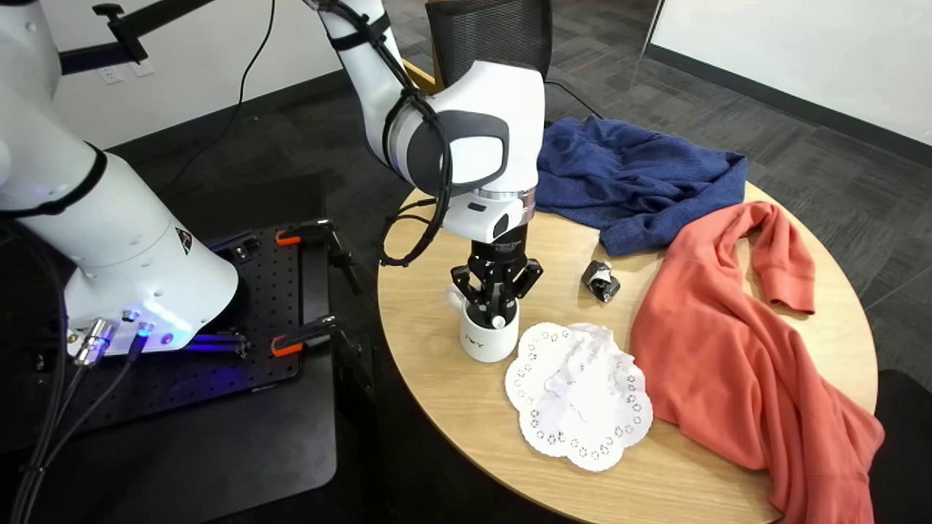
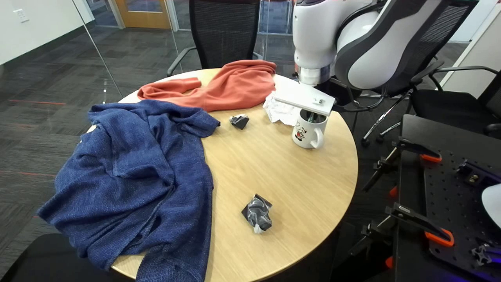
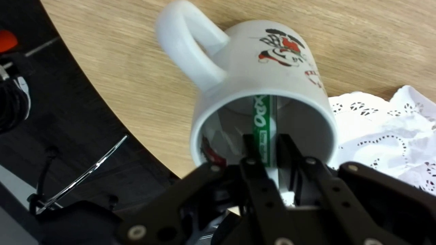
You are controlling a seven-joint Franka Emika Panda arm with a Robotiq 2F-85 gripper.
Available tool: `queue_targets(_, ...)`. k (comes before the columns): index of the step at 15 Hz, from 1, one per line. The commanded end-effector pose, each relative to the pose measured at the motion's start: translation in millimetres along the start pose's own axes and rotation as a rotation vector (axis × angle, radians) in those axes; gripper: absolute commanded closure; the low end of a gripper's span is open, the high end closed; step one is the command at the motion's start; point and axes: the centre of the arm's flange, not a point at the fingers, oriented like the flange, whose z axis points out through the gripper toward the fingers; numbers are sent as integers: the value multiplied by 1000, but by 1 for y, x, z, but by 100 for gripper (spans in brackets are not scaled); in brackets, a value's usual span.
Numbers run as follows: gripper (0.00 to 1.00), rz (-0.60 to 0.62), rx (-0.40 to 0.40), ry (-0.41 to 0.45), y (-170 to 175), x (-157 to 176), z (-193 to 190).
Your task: Remove the marker from the mug cup
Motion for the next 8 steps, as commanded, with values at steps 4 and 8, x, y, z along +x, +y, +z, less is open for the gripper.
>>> queue_targets(4,95,35,94,35,20,29,-68)
queue_targets(8,95,18,172,37,32,50,-118)
